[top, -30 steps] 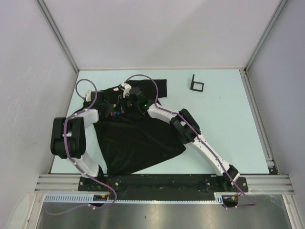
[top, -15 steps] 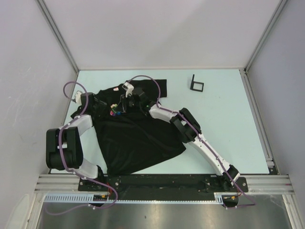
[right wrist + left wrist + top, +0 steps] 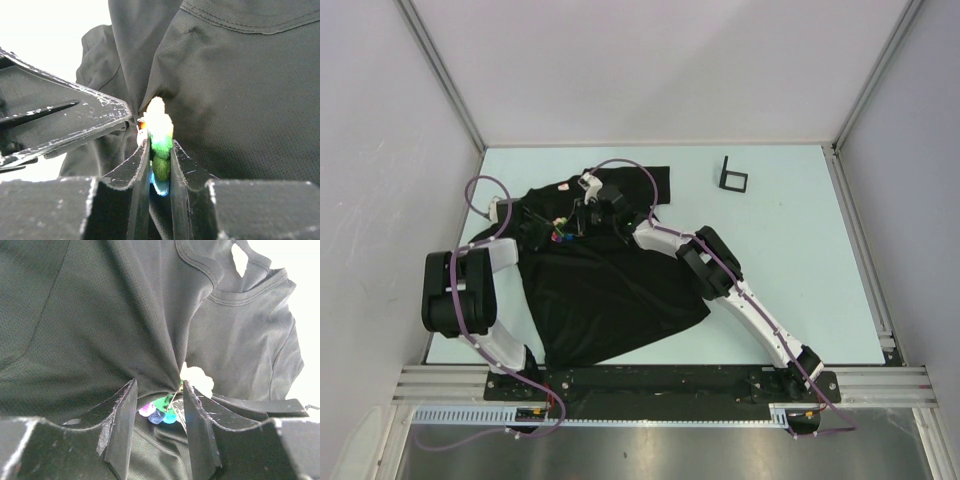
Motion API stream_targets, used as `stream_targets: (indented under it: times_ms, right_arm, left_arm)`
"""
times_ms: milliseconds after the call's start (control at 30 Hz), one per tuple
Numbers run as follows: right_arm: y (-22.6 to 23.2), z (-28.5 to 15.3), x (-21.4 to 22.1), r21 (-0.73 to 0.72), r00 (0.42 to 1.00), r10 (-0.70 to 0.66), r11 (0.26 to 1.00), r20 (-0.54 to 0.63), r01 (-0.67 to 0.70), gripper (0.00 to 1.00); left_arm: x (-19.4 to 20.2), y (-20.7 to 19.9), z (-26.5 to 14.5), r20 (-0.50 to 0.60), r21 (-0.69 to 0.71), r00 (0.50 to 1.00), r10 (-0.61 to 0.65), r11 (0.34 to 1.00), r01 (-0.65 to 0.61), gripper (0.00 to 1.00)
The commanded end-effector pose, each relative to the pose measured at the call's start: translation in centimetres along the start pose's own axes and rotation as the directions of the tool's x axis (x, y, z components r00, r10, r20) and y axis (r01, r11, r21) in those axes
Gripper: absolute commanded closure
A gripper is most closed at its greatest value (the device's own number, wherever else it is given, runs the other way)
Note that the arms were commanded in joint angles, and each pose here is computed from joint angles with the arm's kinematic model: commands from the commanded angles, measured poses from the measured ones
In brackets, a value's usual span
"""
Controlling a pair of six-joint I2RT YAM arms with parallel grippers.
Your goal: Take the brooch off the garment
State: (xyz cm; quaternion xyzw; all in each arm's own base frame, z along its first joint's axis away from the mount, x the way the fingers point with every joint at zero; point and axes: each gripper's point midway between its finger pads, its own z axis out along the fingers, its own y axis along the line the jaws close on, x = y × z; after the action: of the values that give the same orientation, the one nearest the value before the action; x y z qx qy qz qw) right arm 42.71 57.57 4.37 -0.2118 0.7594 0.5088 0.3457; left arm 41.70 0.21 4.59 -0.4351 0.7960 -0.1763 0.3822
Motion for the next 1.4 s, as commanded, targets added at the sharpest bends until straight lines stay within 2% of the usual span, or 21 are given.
stream_targets:
  times_ms: [0,267,533,667,833,933,967,1033,1067,1133,1167,1300,1367]
  right_arm:
    - [-0.6,-1.1,-1.8,0.127,0.997,-0.071,0.989,0.007,0.069,1.00]
    - [-0.3,-2.3,-2.5,0.250,0.983,-0.178,0.951,-0.040,0.183,1.00]
    - [0.3,-3.8,-3.2,0.272,0.969,-0.239,0.930,-0.066,0.248,1.00]
    - [1.0,-4.9,-4.0,0.244,0.973,-0.226,0.942,-0.051,0.232,1.00]
    - [2.0,-7.2,-7.2,0.145,0.987,-0.158,0.977,0.014,0.155,1.00]
    - [2.8,-8.9,-9.0,0.099,0.992,-0.119,0.988,0.037,0.115,1.00]
    - [1.6,-10.1,-9.4,0.095,0.994,-0.101,0.991,0.048,0.096,1.00]
    - [0.7,-11.7,-10.3,0.095,0.996,-0.063,0.994,0.070,0.057,1.00]
    - [0.6,-13.3,-12.4,0.080,0.992,-0.068,0.995,0.111,0.059,1.00]
    - [-1.1,-15.2,-12.0,0.081,0.994,-0.021,0.997,0.112,0.012,1.00]
    - [-1.5,-17.1,-13.9,0.053,0.988,-0.004,0.999,0.155,-0.004,1.00]
    - [-3.6,-21.7,-15.0,0.017,0.978,0.046,0.999,0.203,-0.050,1.00]
    - [-4.2,-23.6,-16.0,0.024,0.976,0.029,0.999,0.218,-0.035,1.00]
  left_arm:
    - [-1.6,-0.4,0.6,0.041,0.005,0.997,-0.060,0.998,0.060,0.53]
    - [-2.0,1.7,1.6,0.044,-0.047,0.988,-0.145,0.988,0.147,0.45]
    - [-3.1,0.8,1.3,0.067,-0.019,0.989,-0.129,0.991,0.130,0.40]
    - [-4.0,-0.4,0.6,0.095,0.032,0.994,-0.061,0.998,0.058,0.40]
    - [-4.3,-5.5,-2.0,0.160,0.188,0.983,0.093,0.974,-0.123,0.40]
    - [-2.9,-9.1,-3.2,0.176,0.306,0.965,0.195,0.921,-0.242,0.41]
    - [-2.3,-10.0,-3.4,0.173,0.348,0.960,0.219,0.899,-0.268,0.41]
    - [-0.9,-12.6,-4.6,0.168,0.482,0.954,0.250,0.823,-0.301,0.41]
    - [0.9,-13.6,-4.7,0.138,0.529,0.953,0.270,0.793,-0.302,0.41]
    - [2.3,-15.7,-5.5,0.128,0.623,0.945,0.301,0.717,-0.312,0.41]
    - [3.5,-16.4,-5.4,0.120,0.653,0.941,0.317,0.688,-0.315,0.41]
    - [5.2,-18.7,-5.3,0.078,0.734,0.943,0.323,0.622,-0.274,0.44]
    - [4.7,-21.7,-5.8,0.046,0.780,0.952,0.303,0.585,-0.224,0.44]
